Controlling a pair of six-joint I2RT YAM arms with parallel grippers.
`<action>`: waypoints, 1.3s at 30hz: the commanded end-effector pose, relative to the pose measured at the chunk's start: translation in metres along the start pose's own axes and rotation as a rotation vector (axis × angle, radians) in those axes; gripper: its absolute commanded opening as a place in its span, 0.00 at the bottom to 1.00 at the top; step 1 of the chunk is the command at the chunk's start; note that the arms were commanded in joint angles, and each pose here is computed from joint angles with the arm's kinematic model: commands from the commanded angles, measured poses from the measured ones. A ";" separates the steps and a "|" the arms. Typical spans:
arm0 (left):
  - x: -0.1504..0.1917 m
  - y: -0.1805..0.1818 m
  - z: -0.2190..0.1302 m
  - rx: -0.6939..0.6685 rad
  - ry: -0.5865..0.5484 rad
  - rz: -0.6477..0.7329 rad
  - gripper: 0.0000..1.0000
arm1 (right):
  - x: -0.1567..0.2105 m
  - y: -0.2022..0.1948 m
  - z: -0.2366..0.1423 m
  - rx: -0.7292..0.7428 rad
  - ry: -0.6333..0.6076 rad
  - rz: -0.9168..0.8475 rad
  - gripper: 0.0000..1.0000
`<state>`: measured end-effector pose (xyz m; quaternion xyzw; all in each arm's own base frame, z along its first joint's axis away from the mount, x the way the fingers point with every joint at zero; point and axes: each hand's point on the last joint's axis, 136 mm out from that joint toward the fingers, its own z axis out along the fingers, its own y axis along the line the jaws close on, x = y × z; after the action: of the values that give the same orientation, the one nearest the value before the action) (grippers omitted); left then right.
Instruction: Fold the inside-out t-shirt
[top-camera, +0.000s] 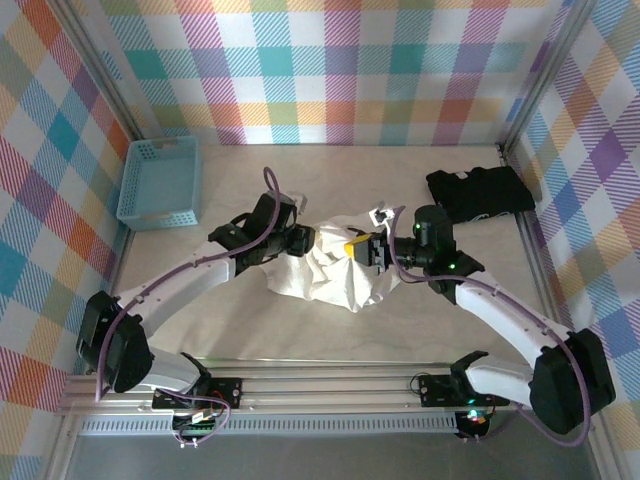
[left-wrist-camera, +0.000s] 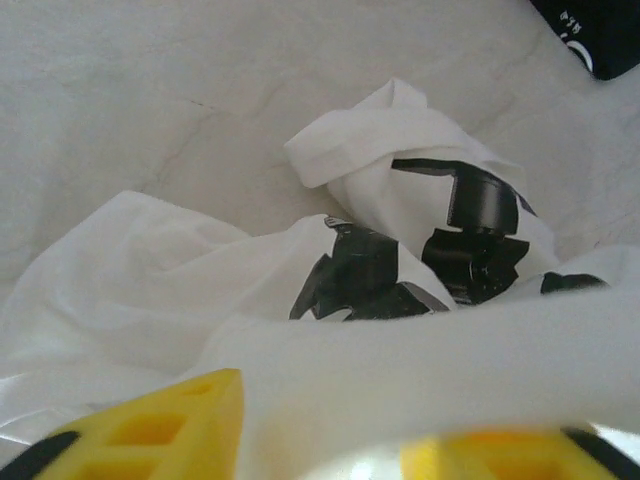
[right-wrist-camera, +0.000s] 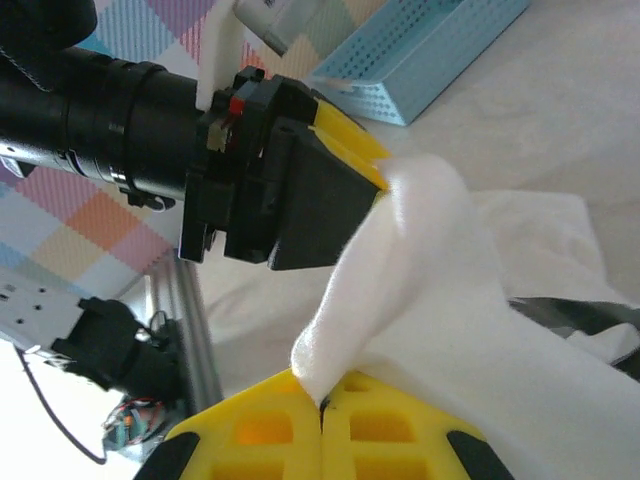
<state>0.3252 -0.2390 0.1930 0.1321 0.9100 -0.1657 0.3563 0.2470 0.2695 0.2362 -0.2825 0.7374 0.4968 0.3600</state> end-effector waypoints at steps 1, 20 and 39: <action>0.001 -0.006 -0.025 0.057 -0.048 -0.012 0.52 | -0.013 0.012 0.001 -0.109 -0.041 0.018 0.00; 0.025 -0.106 -0.037 0.683 0.016 0.020 0.35 | -0.018 0.002 0.001 -0.091 -0.041 0.041 0.00; 0.002 -0.100 -0.015 0.762 0.018 -0.055 0.40 | -0.014 0.001 -0.003 -0.080 -0.042 0.031 0.00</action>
<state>0.2734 -0.3162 0.1996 0.2185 0.8148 -0.4736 0.2531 0.2567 0.2709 0.2376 -0.2572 0.7291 0.5375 0.3366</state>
